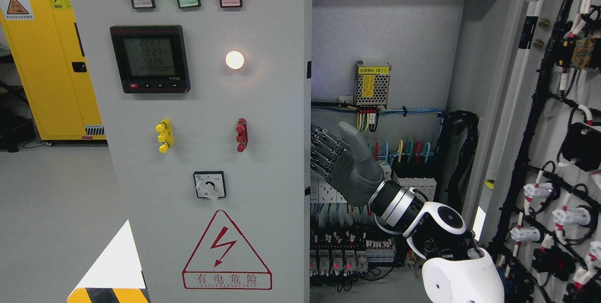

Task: Open door with both hands
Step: 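Pull the indicator-light door open with the right hand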

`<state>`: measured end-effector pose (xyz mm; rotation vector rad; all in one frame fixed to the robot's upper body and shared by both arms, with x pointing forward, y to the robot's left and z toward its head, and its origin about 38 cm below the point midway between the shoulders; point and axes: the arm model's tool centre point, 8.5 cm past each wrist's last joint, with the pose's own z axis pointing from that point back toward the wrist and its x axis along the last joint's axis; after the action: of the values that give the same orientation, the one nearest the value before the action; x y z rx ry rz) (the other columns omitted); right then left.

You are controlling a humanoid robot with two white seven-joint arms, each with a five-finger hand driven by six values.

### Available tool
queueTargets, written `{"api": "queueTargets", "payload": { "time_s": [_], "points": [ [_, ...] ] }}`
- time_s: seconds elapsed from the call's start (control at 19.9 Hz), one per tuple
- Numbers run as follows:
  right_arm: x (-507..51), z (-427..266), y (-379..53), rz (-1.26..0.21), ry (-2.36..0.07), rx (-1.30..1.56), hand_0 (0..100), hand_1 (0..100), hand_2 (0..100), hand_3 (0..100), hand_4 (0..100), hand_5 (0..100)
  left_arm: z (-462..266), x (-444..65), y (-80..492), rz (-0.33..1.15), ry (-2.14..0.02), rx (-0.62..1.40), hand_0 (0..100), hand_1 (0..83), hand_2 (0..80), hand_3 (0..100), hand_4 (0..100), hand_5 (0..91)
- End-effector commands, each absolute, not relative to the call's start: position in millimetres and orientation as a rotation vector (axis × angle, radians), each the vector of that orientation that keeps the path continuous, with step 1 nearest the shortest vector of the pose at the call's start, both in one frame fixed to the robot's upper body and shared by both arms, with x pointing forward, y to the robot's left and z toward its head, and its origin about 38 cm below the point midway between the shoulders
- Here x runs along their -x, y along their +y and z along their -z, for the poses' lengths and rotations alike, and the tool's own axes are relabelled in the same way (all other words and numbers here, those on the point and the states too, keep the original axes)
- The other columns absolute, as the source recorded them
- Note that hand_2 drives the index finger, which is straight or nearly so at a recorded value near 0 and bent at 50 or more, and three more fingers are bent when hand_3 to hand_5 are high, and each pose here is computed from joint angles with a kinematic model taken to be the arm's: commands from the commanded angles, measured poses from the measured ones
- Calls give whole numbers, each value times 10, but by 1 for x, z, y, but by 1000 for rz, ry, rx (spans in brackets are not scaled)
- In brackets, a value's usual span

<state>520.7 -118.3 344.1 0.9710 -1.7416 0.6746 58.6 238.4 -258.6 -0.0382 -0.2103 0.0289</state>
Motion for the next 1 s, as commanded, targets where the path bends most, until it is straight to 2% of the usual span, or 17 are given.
{"api": "queueTargets", "payload": {
  "time_s": [0.0,0.95],
  "points": [
    [-519,-345,-112,-694,-1739,-999,219,42,0,0,0,0,259,-57,239,-29,-208,40,0,0,0,0,0,0],
    [-508,-350,-112,-755,-1755,-1035,218,56,0,0,0,0,259,-57,238,-29,-208,42,0,0,0,0,0,0]
  ]
}}
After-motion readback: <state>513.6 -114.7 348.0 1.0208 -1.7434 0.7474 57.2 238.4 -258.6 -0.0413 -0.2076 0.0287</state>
